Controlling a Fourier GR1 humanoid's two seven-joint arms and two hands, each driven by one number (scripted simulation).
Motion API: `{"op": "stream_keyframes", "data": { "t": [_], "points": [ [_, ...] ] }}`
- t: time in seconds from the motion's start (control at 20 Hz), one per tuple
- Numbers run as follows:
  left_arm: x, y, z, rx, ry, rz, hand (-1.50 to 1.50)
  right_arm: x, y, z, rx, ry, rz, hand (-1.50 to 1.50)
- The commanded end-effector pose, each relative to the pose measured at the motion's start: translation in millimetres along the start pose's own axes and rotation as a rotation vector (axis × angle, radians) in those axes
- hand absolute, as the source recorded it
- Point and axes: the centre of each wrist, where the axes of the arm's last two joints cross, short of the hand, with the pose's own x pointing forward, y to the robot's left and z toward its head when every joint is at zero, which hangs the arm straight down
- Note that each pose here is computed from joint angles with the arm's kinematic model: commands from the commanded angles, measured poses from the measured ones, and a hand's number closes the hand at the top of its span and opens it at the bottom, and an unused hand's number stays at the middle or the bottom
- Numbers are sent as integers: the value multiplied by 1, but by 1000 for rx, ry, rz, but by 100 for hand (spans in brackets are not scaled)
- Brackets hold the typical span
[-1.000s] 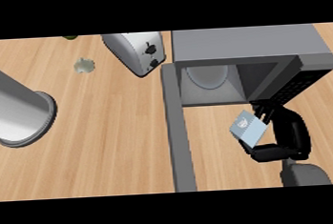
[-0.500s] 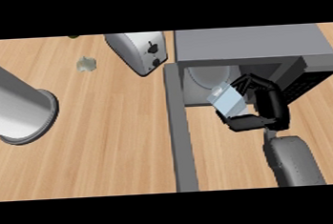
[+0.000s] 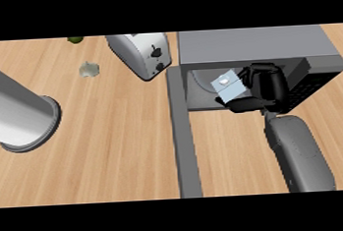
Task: Pick up the milk, place it into the microwave and close the microwave
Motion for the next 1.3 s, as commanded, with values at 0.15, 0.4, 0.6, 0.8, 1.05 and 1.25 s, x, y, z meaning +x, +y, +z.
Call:
{"op": "stream_keyframes", "data": {
  "t": [0.15,0.4,0.6,0.8,1.05,1.25],
  "points": [
    [-8,-5,-6,-38,-7,42,-150,3,30,-46,31,71,52,150],
    [-7,-1,-12,-68,-4,16,-150,2,13,-49,8,25,126,150],
    [-9,-2,-22,-106,-21,32,-150,-2,8,-44,-22,-19,222,150],
    [-11,-5,-23,-121,-13,49,-150,-5,7,-37,-57,-13,239,150],
    [-8,-4,-29,-127,-23,21,-150,-7,5,-30,-201,-14,257,150],
    [-9,-8,-31,-141,-14,1,-150,-9,-12,-25,-326,-40,316,150]
  ]
}}
